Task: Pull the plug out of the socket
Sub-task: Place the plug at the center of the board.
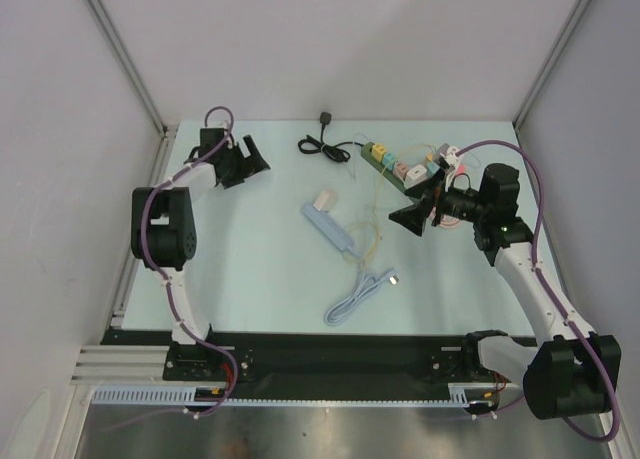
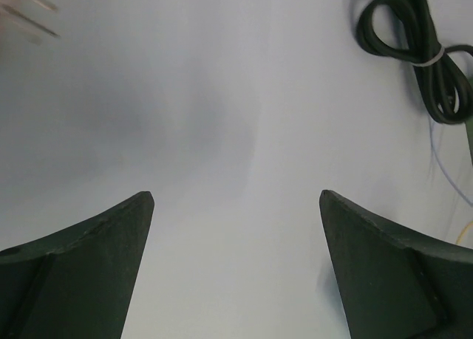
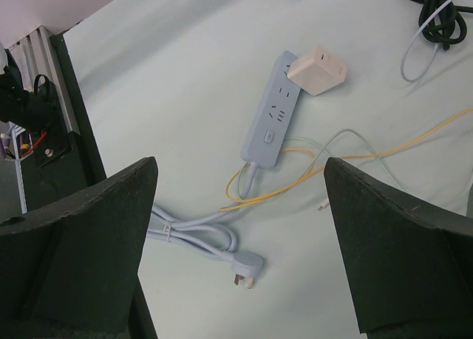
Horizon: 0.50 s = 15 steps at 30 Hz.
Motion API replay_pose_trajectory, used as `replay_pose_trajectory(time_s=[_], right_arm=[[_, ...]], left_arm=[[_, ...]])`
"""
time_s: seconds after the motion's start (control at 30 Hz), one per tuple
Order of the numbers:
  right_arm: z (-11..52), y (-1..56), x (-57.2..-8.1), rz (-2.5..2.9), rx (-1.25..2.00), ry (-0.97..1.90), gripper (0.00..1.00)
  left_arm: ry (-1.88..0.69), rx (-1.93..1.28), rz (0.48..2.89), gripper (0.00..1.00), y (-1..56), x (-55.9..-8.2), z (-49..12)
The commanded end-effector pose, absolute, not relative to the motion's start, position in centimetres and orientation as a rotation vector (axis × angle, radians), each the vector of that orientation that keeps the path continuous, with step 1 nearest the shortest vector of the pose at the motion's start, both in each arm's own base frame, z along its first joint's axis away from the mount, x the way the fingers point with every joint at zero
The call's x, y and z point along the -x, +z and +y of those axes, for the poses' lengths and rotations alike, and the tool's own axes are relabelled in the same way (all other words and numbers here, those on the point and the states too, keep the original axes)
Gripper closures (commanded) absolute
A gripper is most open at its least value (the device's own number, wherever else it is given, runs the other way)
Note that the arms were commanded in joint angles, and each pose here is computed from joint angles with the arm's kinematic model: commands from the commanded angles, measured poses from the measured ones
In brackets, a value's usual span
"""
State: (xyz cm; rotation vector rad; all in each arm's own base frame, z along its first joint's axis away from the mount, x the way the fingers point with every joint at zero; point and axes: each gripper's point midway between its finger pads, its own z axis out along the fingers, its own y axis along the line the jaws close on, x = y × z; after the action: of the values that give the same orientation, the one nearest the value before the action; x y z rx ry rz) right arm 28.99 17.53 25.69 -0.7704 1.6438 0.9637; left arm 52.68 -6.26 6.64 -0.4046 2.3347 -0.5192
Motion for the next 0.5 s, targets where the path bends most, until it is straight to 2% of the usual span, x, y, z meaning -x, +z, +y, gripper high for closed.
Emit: replay_pose_trajectory(time_s=[0.0,0.47], right_arm=[[17.5,27.1,-28.6,1.581,0.809,0.939,0.00],[17.6,27.1,-28.5,1.576,0.818,0.940,0.00]], left_arm=[[-0.626,0.244,2.165,0.00,12.7,-52.9,-10.7],[-0.585,-0.306,2.098,0.01,14.2,-47.7,-19.2]])
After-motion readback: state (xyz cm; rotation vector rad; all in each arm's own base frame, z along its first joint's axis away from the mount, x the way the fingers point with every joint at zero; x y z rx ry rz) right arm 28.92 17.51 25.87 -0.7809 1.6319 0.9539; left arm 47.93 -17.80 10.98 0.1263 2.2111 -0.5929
